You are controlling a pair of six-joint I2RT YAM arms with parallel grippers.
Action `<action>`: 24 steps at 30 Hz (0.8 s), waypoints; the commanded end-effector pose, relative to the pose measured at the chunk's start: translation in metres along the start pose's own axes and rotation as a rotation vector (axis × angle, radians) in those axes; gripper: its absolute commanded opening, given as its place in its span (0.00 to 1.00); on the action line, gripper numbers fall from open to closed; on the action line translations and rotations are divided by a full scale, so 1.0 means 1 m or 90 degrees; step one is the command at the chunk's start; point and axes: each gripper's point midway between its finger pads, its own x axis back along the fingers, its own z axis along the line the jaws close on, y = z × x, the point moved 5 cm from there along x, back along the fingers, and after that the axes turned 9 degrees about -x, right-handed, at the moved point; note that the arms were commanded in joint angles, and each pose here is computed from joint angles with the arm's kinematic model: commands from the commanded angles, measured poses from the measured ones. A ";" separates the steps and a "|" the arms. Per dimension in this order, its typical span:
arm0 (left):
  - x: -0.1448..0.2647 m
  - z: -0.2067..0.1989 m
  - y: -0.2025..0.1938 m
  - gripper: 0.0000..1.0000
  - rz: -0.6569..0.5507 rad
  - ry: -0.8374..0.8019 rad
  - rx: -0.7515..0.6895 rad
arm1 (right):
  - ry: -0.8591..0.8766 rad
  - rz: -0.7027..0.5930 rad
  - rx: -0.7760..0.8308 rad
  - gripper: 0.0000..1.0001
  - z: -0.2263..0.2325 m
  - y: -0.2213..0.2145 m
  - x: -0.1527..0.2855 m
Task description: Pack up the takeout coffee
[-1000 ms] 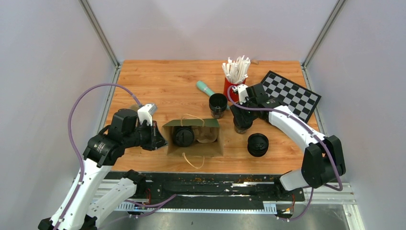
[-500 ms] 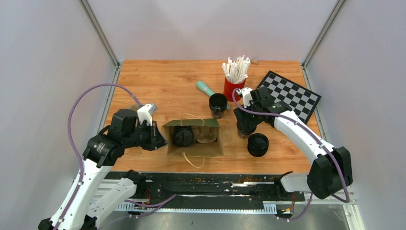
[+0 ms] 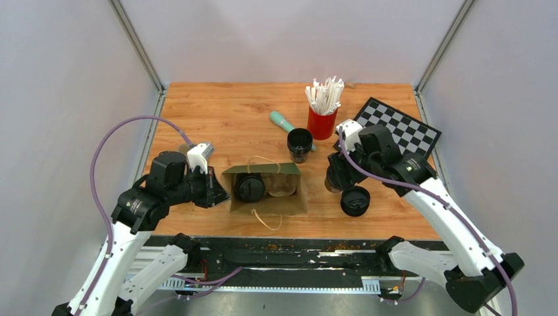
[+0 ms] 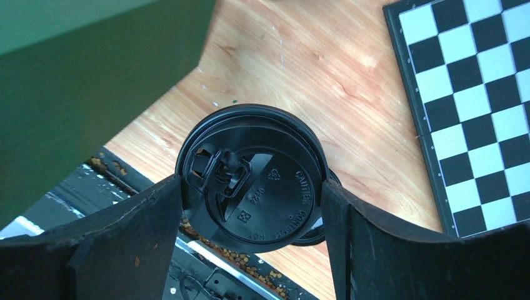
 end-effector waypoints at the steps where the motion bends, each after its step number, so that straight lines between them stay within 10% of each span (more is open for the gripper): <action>1: 0.003 -0.005 0.007 0.00 -0.031 -0.021 -0.030 | -0.004 -0.068 -0.013 0.70 0.013 0.017 0.048; 24: 0.003 -0.003 0.005 0.00 -0.011 -0.016 -0.037 | 0.143 -0.194 0.118 0.69 0.115 0.073 0.165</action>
